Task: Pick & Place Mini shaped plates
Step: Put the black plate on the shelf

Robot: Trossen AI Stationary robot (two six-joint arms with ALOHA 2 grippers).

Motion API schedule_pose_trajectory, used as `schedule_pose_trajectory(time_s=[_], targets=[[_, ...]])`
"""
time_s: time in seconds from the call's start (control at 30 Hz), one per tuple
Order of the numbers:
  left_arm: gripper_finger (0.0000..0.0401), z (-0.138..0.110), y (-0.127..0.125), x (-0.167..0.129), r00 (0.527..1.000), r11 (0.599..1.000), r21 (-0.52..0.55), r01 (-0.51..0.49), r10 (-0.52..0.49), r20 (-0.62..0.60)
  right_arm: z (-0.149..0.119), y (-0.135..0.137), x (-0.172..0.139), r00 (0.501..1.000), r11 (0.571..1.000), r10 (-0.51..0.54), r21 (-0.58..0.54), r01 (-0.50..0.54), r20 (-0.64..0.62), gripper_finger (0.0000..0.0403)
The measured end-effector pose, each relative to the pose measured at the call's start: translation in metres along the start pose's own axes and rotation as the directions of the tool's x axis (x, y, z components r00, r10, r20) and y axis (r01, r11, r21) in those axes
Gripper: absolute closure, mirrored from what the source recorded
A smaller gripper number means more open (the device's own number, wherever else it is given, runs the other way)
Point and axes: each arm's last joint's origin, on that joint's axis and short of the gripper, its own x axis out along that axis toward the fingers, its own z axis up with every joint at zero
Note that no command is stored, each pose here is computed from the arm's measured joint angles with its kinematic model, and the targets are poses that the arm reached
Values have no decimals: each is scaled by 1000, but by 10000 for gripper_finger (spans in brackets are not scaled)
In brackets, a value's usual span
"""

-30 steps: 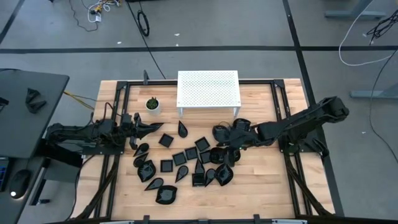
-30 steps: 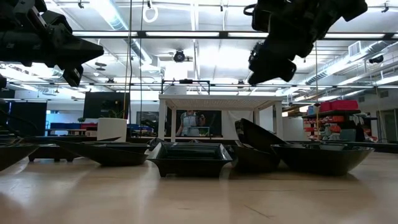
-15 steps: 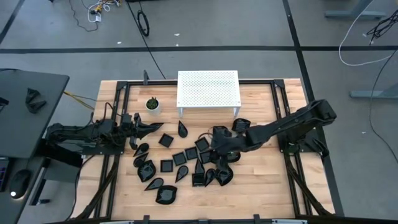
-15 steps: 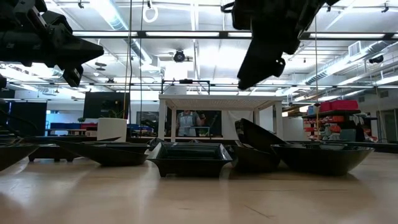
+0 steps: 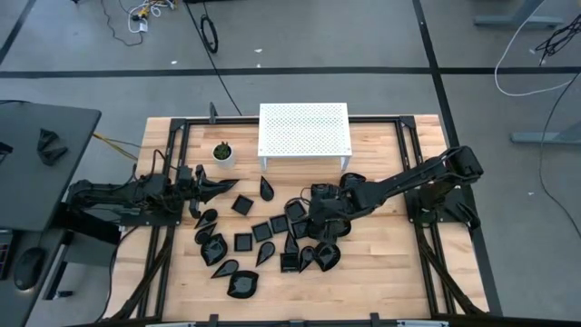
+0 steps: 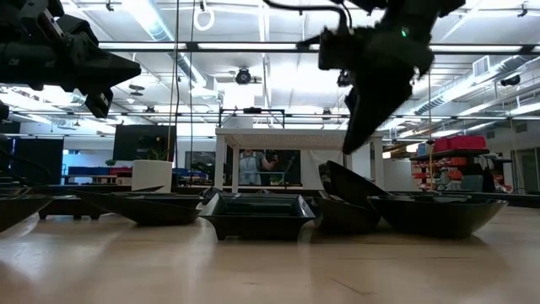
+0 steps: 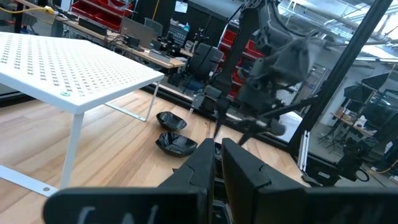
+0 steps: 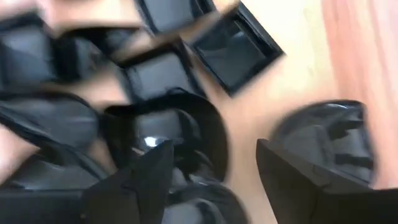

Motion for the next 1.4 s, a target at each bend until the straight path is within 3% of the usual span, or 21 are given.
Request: schedule_pose_trajectory(time_s=[0.3, 0.97, 1.13, 1.4], targets=[[364, 0, 0, 0, 1000, 1000, 1, -1, 1, -1, -24, -17, 20, 993, 996, -85, 17, 86, -78, 220], [364, 0, 0, 0, 1000, 1000, 1, -1, 1, -2, -47, -23, 41, 991, 990, -133, -53, 132, -20, 318], [364, 0, 0, 0, 1000, 1000, 2, -1, 2, -3, -49, -25, 41, 980, 978, -201, -57, 200, -3, 339], [364, 0, 0, 0, 1000, 1000, 3, -2, 2, -3, -48, -26, 41, 976, 970, -219, -106, 218, 2, 397]])
